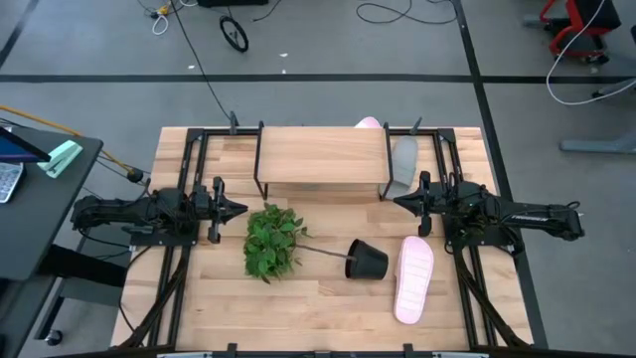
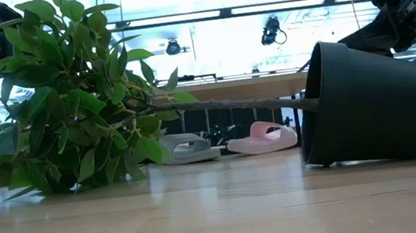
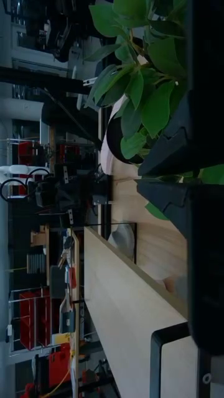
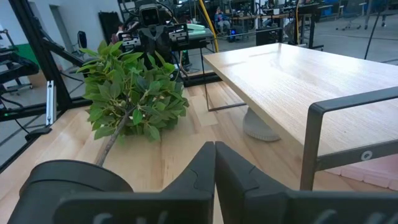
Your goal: Pick and place slides into the shelf
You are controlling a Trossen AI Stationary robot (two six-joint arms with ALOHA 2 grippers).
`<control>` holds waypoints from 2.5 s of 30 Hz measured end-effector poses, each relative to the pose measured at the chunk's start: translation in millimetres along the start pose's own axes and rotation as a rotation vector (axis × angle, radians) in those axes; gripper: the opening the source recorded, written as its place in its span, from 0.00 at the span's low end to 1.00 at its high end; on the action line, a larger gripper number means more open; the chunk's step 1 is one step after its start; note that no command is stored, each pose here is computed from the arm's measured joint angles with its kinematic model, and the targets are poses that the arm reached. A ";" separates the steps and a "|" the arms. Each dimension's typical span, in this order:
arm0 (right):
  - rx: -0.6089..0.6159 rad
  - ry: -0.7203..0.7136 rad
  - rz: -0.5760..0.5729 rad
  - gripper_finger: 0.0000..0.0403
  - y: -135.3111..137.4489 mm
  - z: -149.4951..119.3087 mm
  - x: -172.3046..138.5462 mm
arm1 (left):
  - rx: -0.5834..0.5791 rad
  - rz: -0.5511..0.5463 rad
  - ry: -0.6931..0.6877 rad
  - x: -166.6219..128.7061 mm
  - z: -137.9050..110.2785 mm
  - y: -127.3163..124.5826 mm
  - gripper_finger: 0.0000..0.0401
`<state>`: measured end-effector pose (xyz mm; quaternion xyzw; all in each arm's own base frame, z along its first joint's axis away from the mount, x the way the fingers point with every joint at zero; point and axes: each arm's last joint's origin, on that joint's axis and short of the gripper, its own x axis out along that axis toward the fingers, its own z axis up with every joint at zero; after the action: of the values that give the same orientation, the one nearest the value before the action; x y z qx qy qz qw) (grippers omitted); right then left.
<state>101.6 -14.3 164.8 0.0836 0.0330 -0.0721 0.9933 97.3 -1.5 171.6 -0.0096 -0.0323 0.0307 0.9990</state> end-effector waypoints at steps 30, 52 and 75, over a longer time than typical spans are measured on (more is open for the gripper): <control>0.034 -0.003 0.001 0.03 0.1 0.4 0.0 | -0.001 0.000 -0.008 0.0 0.7 0.0 0.05; 0.237 0.131 0.147 0.03 7.3 9.5 -6.0 | -0.057 0.000 -0.007 0.0 0.7 0.0 0.05; 0.151 0.412 -0.026 0.03 25.5 141.4 -31.3 | -0.092 0.065 -0.095 -9.6 47.9 2.4 0.09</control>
<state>82.1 -9.2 310.4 0.1702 0.2310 -0.0686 0.9555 84.5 1.1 218.7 -0.0549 -0.0808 0.0619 0.9933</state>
